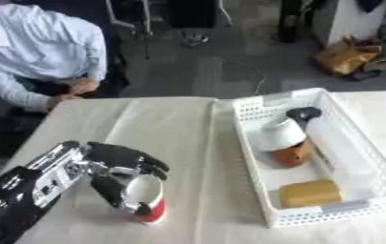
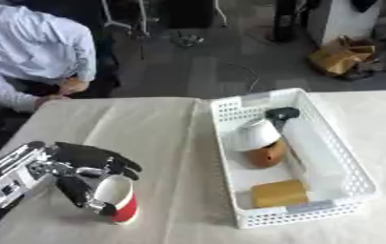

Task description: Pick up objects on the table and place them in the box.

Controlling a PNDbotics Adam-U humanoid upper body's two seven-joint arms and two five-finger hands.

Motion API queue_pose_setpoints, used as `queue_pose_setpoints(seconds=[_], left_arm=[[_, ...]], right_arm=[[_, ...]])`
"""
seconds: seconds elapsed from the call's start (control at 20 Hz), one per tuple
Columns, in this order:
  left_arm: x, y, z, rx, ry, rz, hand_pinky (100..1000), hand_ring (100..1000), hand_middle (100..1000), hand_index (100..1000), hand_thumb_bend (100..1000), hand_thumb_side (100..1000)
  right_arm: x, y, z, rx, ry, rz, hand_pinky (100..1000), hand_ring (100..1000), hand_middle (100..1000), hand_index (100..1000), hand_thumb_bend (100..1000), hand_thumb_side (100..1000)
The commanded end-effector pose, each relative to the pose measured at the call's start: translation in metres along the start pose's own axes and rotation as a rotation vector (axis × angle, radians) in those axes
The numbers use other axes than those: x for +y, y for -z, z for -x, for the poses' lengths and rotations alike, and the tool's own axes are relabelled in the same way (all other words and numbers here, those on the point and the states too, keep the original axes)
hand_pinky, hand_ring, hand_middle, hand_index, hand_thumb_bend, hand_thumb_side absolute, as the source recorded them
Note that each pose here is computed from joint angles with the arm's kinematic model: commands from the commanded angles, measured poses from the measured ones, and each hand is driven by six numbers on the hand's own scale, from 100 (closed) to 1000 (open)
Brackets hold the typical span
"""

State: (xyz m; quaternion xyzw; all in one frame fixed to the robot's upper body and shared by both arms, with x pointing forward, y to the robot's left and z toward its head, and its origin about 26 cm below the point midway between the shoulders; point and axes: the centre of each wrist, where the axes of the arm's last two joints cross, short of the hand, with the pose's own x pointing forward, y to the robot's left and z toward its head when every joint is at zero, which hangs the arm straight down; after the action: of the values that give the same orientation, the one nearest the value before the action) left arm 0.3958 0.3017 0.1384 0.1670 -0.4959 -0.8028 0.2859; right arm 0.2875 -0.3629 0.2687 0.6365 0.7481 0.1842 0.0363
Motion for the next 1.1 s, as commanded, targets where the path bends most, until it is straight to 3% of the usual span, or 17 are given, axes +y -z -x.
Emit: queue_pose_setpoints(seconds=[0.05,0.5,0.55,0.6,0.75,1.1], left_arm=[[0.0069,-0.0071,0.007,-0.214,0.243,0.332,1000,1000,1000,1000,570,1000],[0.0029,-0.0025,0.0072,-0.231,0.222,0.322,1000,1000,1000,1000,490,1000],[0.0029,-0.0021,0.0069,-0.232,0.221,0.322,899,1000,1000,1000,476,1000],[0.0024,-0.002,0.007,-0.232,0.218,0.323,899,1000,1000,1000,476,1000],[0.0016,-0.0018,0.0062,-0.235,0.222,0.328,728,1000,1000,1000,531,947],[0.0033,-0.0007,0.0049,-0.25,0.238,0.329,653,1000,1000,1000,475,899]], right_arm=[[-0.0013,0.0109,-0.0028,-0.021,0.017,0.033,698,795,673,632,100,953],[-0.0017,0.0109,-0.0022,-0.017,0.013,0.034,699,797,672,630,100,945],[-0.0017,0.011,-0.0022,-0.016,0.013,0.035,699,797,672,628,100,940],[-0.0017,0.0113,-0.0022,-0.016,0.013,0.035,699,797,672,628,100,940],[-0.0018,0.0124,-0.0018,-0.018,0.01,0.038,699,797,669,625,100,923],[-0.0019,0.0138,-0.0012,-0.018,0.007,0.043,699,796,665,622,100,913]])
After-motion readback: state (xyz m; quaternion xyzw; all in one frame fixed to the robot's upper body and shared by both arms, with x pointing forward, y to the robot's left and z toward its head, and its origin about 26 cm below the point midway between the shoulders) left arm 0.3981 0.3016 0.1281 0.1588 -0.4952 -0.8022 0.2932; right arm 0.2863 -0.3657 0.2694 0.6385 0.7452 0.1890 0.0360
